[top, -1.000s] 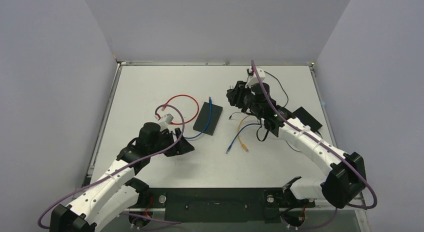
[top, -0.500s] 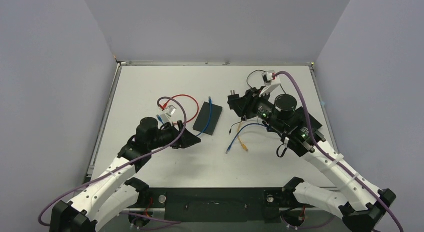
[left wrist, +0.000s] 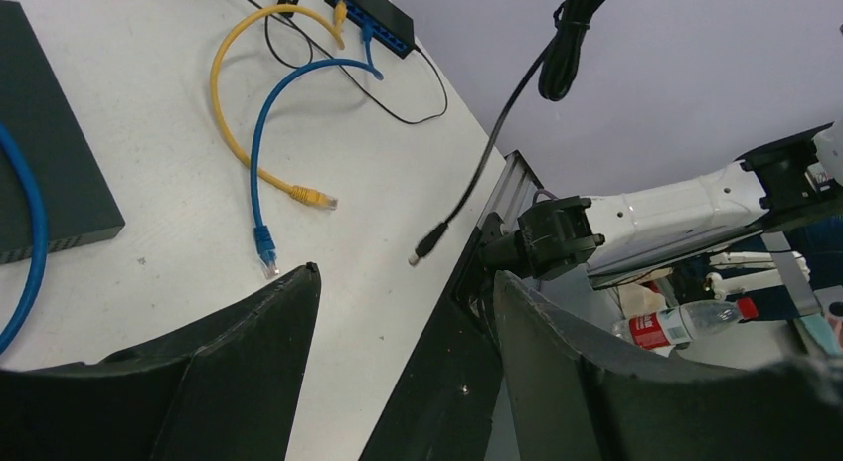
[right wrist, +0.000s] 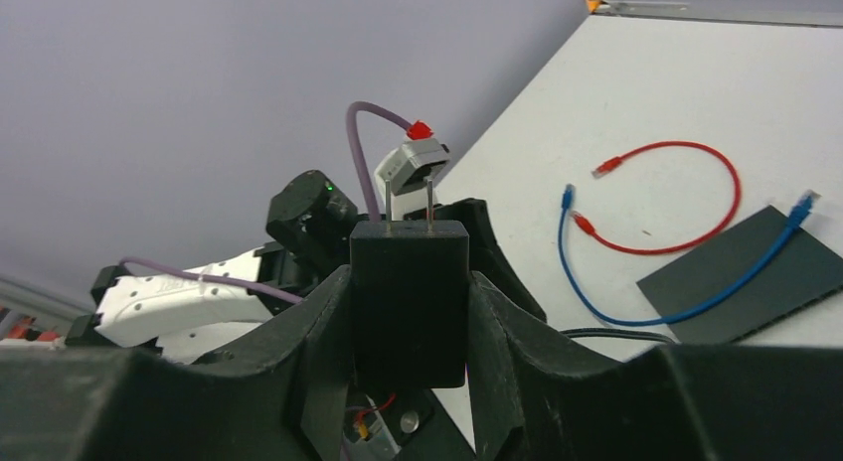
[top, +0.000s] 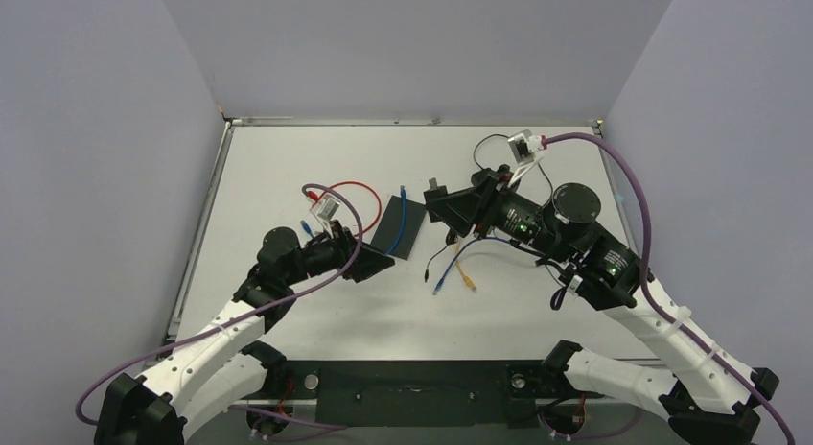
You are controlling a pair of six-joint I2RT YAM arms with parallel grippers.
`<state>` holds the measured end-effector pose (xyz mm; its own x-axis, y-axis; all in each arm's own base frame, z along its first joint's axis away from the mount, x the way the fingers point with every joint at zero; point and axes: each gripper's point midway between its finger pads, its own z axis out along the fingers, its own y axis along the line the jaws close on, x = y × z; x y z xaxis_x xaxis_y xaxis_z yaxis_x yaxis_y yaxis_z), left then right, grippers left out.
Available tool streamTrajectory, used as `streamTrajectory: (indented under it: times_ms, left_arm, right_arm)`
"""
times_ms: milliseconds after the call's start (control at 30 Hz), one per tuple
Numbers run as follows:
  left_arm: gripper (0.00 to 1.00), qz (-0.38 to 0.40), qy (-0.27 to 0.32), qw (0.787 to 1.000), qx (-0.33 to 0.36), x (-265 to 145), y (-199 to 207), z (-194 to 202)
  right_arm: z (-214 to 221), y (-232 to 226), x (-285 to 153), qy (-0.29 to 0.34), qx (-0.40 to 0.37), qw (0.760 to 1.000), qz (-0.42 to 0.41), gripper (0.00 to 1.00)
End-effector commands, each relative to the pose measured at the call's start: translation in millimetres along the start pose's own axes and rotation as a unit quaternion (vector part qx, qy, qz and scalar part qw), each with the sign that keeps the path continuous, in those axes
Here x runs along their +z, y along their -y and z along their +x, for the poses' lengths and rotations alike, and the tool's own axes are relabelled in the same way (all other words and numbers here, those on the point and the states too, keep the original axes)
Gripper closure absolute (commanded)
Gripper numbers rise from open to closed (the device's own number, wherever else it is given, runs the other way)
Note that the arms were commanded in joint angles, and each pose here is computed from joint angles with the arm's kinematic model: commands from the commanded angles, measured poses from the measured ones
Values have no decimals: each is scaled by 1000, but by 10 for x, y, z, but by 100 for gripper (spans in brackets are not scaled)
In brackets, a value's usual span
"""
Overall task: Insert the plug into the switch port
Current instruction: Pick up the power from the center of the board.
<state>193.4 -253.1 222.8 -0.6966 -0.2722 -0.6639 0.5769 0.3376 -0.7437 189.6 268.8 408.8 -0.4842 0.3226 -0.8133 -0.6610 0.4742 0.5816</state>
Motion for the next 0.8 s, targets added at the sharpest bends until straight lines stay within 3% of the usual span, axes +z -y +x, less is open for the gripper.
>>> streamTrajectory:
  times_ms: [0,300,767]
  left_arm:
    - [38,57,48,990,117,11,381,-286]
    - [38,101,64,973,197,3,661,-149]
    - [39,71,64,971,220,81,550,-117]
  right_arm:
    - [-203,-438,-32,12,12,998,-65,94]
    - [-283,-813,75,3,11,994,-109,95]
    - [-400,-1114,93,2,10,989,-146,95]
